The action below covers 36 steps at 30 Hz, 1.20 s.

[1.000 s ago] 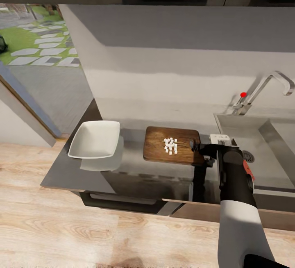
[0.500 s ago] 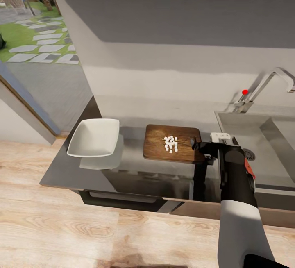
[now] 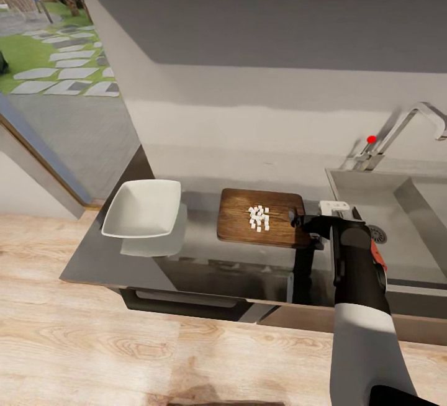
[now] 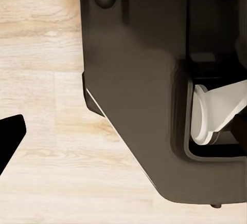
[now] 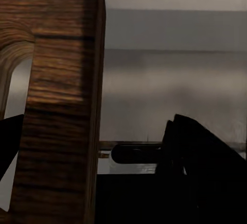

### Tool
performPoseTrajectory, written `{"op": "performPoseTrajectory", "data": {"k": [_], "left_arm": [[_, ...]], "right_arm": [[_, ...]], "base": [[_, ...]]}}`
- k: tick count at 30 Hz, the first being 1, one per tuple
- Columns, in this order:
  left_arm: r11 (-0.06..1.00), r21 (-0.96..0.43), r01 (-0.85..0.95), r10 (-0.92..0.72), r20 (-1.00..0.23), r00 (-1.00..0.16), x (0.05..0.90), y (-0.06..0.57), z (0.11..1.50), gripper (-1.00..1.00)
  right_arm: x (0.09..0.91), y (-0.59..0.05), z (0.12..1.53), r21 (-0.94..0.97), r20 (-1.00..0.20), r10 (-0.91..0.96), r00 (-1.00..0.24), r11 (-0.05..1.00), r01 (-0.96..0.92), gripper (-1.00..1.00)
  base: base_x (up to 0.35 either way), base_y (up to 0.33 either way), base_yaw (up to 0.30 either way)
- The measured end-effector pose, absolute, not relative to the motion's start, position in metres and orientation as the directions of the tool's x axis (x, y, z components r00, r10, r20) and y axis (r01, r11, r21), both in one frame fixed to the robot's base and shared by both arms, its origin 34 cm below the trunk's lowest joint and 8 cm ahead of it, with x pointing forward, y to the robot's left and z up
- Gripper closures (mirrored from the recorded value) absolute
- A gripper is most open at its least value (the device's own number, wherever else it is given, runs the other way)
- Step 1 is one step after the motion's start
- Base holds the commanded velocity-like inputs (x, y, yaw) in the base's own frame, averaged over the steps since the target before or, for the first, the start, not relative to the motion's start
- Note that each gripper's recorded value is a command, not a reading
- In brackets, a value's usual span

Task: In the kitchen, take the Vidalia onion out of the sink, dice it on the chopping board with the paring knife, put the diced onion into the bowl on the countertop, then place both the paring knife and the chopping board into the sink.

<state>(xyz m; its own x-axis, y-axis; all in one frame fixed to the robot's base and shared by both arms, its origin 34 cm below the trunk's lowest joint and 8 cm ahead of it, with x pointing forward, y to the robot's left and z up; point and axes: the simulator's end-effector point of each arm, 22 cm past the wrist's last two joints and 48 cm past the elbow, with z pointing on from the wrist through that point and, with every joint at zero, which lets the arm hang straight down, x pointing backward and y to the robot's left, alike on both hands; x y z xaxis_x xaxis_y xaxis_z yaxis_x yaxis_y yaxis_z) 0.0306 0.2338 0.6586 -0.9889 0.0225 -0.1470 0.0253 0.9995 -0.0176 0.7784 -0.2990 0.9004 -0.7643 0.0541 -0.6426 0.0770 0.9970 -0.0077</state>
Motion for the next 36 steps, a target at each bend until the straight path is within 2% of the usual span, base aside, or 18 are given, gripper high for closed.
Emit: {"op": "performPoseTrajectory", "data": {"k": [36], "left_arm": [[1.0, -0.016, 0.026, 0.023, -0.18, -0.983, 0.042, 0.234, 0.656, -1.0]], "right_arm": [[0.776, -0.296, 0.907, -0.02, -0.636, 0.038, -0.771, 0.998, 0.066, 1.0]], "base": [[0.0, 0.0, 0.0]]}}
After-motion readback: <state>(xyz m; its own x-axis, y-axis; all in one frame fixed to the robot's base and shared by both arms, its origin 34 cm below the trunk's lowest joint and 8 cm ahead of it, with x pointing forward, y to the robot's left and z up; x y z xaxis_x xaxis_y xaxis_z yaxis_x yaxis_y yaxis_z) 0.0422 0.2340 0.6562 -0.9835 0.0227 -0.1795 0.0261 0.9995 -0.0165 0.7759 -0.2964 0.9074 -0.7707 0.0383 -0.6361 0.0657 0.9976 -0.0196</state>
